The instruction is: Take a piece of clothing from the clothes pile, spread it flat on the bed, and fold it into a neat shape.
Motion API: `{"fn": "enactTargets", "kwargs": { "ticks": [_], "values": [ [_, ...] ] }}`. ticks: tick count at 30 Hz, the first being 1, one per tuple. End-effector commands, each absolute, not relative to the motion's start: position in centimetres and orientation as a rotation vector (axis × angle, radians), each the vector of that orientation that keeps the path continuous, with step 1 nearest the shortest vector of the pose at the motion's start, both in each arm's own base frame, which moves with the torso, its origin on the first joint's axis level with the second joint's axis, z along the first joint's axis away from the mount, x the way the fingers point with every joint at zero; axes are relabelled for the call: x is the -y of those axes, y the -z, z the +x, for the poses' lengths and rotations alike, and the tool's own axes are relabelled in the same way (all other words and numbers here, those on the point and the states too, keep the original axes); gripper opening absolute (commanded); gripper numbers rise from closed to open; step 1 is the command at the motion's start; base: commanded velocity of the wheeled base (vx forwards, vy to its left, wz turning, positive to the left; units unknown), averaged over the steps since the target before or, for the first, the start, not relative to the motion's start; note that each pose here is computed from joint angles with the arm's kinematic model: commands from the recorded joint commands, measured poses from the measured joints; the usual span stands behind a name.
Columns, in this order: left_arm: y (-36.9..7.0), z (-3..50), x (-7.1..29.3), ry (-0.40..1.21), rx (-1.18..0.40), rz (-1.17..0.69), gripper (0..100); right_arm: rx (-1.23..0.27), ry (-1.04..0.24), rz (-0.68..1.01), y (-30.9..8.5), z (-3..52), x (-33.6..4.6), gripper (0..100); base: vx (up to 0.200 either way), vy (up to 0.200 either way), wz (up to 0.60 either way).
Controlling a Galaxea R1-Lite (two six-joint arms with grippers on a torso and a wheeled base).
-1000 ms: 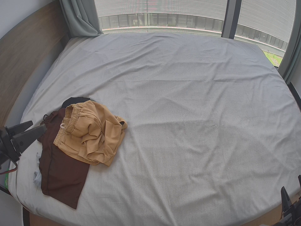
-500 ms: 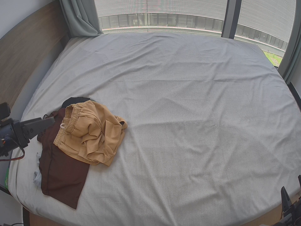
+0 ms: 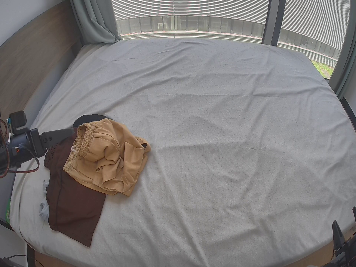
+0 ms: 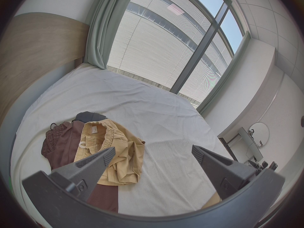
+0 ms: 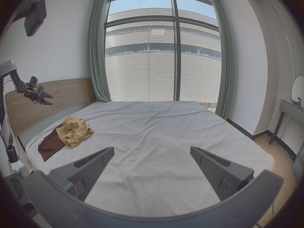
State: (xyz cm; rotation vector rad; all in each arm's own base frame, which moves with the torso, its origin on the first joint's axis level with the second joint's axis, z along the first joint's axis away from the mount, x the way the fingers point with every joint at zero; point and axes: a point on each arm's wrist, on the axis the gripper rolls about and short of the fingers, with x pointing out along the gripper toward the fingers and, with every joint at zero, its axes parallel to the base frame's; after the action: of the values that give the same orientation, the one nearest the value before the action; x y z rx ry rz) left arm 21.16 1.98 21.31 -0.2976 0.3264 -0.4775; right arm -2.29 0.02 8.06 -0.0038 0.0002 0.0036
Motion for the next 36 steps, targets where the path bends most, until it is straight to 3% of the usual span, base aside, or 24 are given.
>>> {"fn": "enactTargets", "kwargs": {
  "ticks": [1,23,36],
  "values": [
    [-20.5,23.4,-2.3,0.474,-0.361,-0.311,100,0.000,-0.005,-0.005,-7.6,-2.3,0.0,100,0.000,0.000,0.00],
    [-18.3,31.9,-3.6,0.460,-0.415,-0.315,100,0.000,-0.005,-0.006,-7.6,-2.3,0.0,100,0.000,0.000,0.00],
    [-14.5,36.6,-3.7,0.440,-0.471,-0.289,100,0.002,-0.005,-0.002,-7.6,-2.3,0.0,100,0.000,0.000,0.00]
  ]
}}
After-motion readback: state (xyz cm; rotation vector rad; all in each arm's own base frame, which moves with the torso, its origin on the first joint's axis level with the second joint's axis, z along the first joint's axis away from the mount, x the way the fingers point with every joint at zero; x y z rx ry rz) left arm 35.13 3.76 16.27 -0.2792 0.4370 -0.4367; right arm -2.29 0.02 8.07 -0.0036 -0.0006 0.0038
